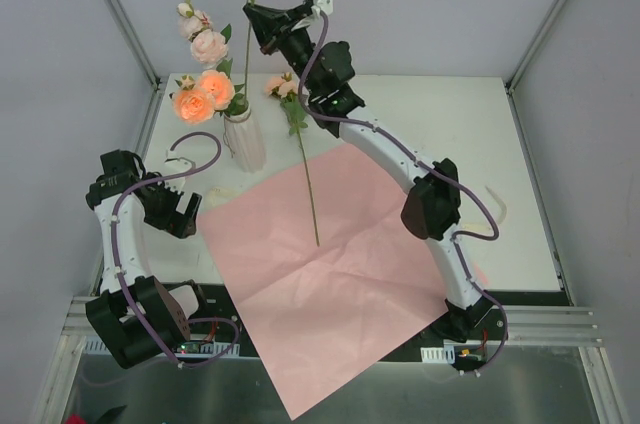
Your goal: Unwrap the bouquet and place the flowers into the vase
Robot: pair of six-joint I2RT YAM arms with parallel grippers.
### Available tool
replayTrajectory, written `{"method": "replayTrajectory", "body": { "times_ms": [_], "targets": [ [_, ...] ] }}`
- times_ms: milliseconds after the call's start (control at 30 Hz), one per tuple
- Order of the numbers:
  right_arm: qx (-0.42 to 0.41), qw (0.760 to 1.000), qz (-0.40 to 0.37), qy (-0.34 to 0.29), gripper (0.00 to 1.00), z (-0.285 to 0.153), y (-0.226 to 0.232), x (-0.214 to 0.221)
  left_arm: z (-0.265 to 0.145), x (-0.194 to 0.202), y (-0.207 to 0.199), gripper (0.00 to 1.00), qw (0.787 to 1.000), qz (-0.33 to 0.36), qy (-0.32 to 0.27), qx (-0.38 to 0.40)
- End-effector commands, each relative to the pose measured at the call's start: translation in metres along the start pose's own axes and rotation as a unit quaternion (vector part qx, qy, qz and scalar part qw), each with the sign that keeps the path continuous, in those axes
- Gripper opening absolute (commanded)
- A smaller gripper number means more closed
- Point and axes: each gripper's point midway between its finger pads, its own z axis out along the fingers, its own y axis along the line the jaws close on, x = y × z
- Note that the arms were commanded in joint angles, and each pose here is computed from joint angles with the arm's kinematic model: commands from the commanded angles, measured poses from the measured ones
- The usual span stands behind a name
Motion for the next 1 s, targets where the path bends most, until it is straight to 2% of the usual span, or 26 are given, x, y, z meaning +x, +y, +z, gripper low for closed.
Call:
{"method": "replayTrajectory", "body": {
  "times_ms": [0, 200, 267, 300, 333, 367, 433, 633, 733, 800, 833, 867, 900, 933, 967],
  "targets": [
    [-0.04, 0.999, 0.009, 0.034, 0.0, -0.012, 0.036, 0.022, -0.008, -0.008, 0.007, 0.99, 1.0, -0.001, -0.009, -0.012],
    [-0.055, 0.991, 0.031, 0.115, 0.04, -0.031, 0.056, 0.067, -0.009, -0.009, 0.009, 0.99, 1.0, -0.001, -0.008, -0.016],
    [-0.05, 0.988, 0.049, 0.138, 0.21, -0.036, 0.056, 0.071, -0.011, -0.01, 0.011, 0.99, 1.0, -0.001, -0.009, -0.022],
    [-0.04, 0.984, 0.053, 0.168, 0.3, -0.048, 0.05, 0.09, -0.012, -0.01, 0.012, 0.99, 1.0, 0.002, -0.008, -0.025],
    [-0.035, 0.985, 0.052, 0.163, 0.46, -0.051, 0.048, 0.076, -0.012, -0.009, 0.012, 0.99, 1.0, 0.004, -0.006, -0.026],
    [-0.032, 0.984, 0.049, 0.166, 0.51, -0.056, 0.046, 0.075, -0.013, -0.008, 0.011, 0.99, 1.0, 0.006, -0.006, -0.028],
    [-0.014, 0.984, 0.041, 0.172, 0.59, -0.076, 0.033, 0.069, -0.012, -0.006, 0.01, 0.99, 1.0, 0.009, -0.007, -0.028],
    [0.017, 0.974, 0.037, 0.222, 0.65, -0.124, 0.004, 0.063, -0.01, -0.008, 0.009, 0.99, 1.0, 0.002, -0.009, -0.019],
    [0.058, 0.954, 0.024, 0.294, 0.64, -0.154, -0.027, 0.098, -0.01, -0.011, 0.011, 0.99, 1.0, -0.001, -0.009, -0.019],
    [0.079, 0.927, -0.002, 0.366, 0.6, -0.172, -0.044, 0.121, -0.011, -0.011, 0.012, 0.99, 1.0, -0.001, -0.008, -0.02],
    [0.099, 0.908, -0.01, 0.407, 0.6, -0.187, -0.058, 0.149, -0.011, -0.012, 0.012, 0.99, 1.0, -0.002, -0.009, -0.02],
    [0.114, 0.887, -0.013, 0.448, 0.58, -0.196, -0.064, 0.155, -0.011, -0.012, 0.013, 0.99, 1.0, 0.0, -0.008, -0.02],
    [0.129, 0.86, -0.017, 0.493, 0.56, -0.215, -0.078, 0.186, -0.01, -0.01, 0.012, 0.99, 1.0, 0.002, -0.007, -0.018],
    [0.145, 0.846, -0.022, 0.513, 0.55, -0.221, -0.085, 0.193, -0.01, -0.01, 0.012, 0.99, 1.0, 0.003, -0.006, -0.017],
    [0.162, 0.815, -0.021, 0.557, 0.54, -0.243, -0.092, 0.204, -0.011, -0.009, 0.01, 0.99, 1.0, 0.005, -0.005, -0.015]
  ]
}}
